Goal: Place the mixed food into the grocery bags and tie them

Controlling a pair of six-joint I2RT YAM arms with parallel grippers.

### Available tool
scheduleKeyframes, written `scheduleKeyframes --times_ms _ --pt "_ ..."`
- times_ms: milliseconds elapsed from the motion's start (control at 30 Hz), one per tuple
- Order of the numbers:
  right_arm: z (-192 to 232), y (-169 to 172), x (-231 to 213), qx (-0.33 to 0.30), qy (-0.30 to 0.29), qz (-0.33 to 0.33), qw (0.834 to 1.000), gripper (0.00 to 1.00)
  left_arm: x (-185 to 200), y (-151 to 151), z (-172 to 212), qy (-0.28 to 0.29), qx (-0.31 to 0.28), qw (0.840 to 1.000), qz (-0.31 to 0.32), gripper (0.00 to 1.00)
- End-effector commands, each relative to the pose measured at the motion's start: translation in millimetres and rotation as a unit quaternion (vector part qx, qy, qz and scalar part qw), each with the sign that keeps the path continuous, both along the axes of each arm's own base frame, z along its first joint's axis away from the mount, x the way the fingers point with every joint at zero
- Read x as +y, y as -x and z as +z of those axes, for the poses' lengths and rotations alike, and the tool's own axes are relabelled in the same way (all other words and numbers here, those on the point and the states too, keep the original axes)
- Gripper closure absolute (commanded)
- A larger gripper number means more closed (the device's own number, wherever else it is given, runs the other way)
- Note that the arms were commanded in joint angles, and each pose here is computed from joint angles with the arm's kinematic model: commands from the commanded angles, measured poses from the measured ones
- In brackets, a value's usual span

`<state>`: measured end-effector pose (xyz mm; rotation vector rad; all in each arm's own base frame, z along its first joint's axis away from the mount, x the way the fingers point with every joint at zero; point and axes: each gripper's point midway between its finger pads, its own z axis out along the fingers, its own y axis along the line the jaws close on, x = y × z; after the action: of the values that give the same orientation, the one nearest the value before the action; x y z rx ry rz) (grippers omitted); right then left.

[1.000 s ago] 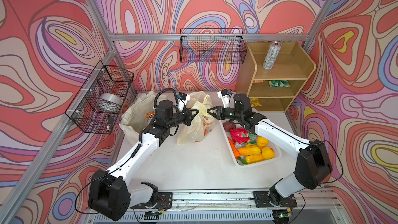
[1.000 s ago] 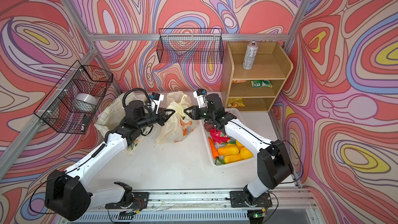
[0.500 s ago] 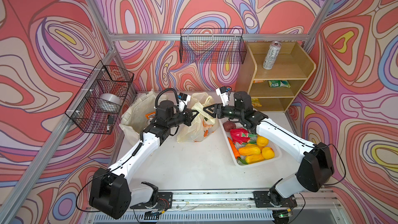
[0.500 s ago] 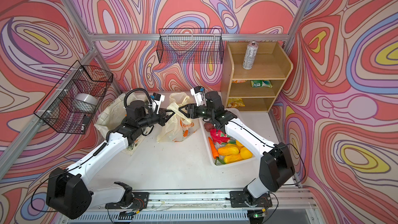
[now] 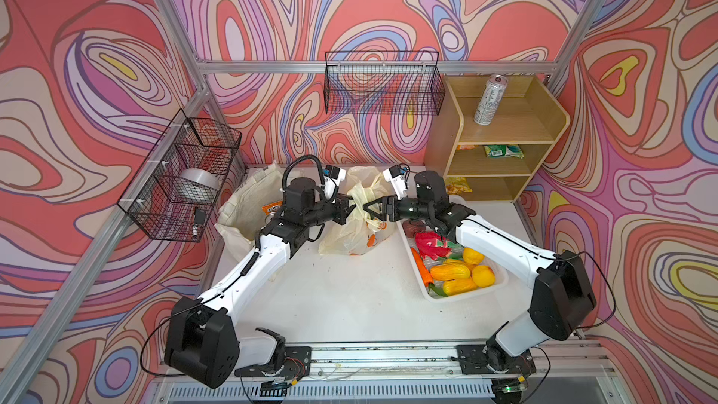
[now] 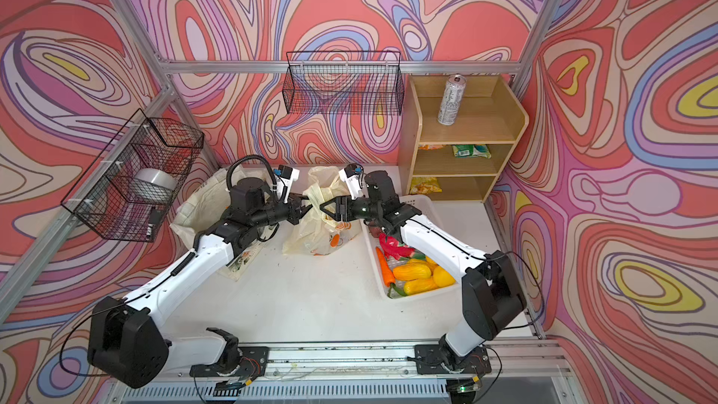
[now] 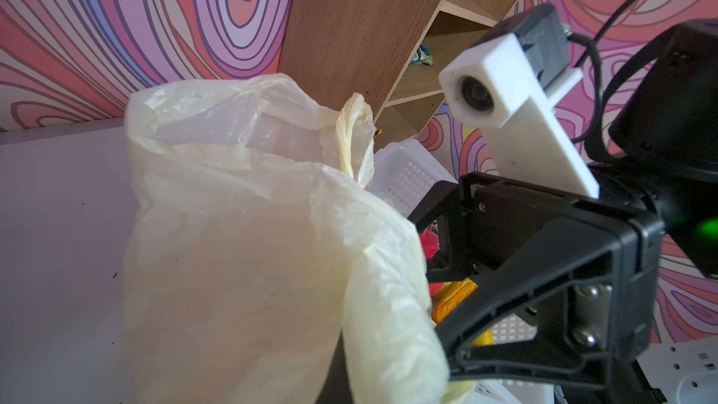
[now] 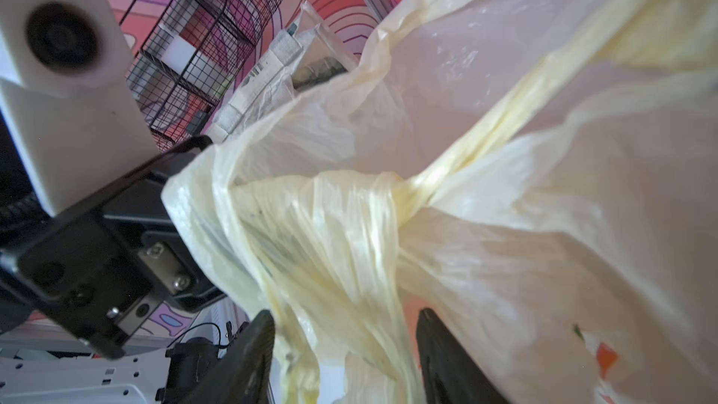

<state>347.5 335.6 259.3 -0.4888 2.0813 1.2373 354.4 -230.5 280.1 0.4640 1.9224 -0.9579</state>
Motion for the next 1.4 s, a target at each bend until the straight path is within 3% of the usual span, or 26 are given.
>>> scheduleKeyframes --times_ms 0,200,267,333,367,400,633,1000,1300,1333,1367 --pt "5.1 11.6 9.0 -0.015 -0.006 0.023 1.000 0.37 -4.2 -0.1 11.1 0.002 -0.011 1.000 -0.014 1.00" --pt "0.6 1.5 13.6 -0.015 0.002 0.014 1.000 0.41 -5.5 0.8 10.7 0.002 -0.007 1.000 -0.019 1.00" --pt "0.8 -4.3 11.1 -0.020 0.015 0.000 1.000 0.59 -5.3 1.3 10.3 0.001 -0.006 1.000 -0.020 1.00" --pt "3.3 -10.1 3.5 -0.033 0.033 -0.020 0.999 0.87 -4.9 2.3 9.4 -0.003 -0.005 1.000 -0.021 1.00" --pt "7.7 -14.5 -3.0 -0.044 0.039 -0.035 0.998 0.96 -5.1 3.0 9.5 -0.004 -0.005 1.000 -0.022 1.00" --pt "12.9 -18.0 -10.0 -0.050 0.040 -0.047 0.997 0.98 -4.9 3.4 8.9 -0.006 -0.004 1.000 -0.023 1.00" --pt "20.4 -28.0 -28.9 -0.045 0.025 -0.060 0.997 0.99 -8.6 5.9 7.1 -0.005 0.002 0.999 -0.038 1.00" --pt "-48.9 -22.1 -3.2 0.042 0.021 -0.021 0.999 1.00 -13.5 6.0 17.9 0.019 -0.006 0.999 -0.050 1.00" --pt "-38.2 -23.1 3.1 0.034 0.010 -0.011 0.999 1.00 -16.5 9.3 17.3 0.024 -0.001 0.998 -0.063 1.00" --pt "-36.5 -23.7 3.5 0.032 0.008 -0.011 0.999 1.00 -17.3 11.0 16.6 0.023 0.002 0.997 -0.068 0.94" --pt "-35.3 -23.8 3.9 0.031 0.007 -0.010 0.999 1.00 -18.2 13.4 15.0 0.024 0.006 0.997 -0.076 0.82"
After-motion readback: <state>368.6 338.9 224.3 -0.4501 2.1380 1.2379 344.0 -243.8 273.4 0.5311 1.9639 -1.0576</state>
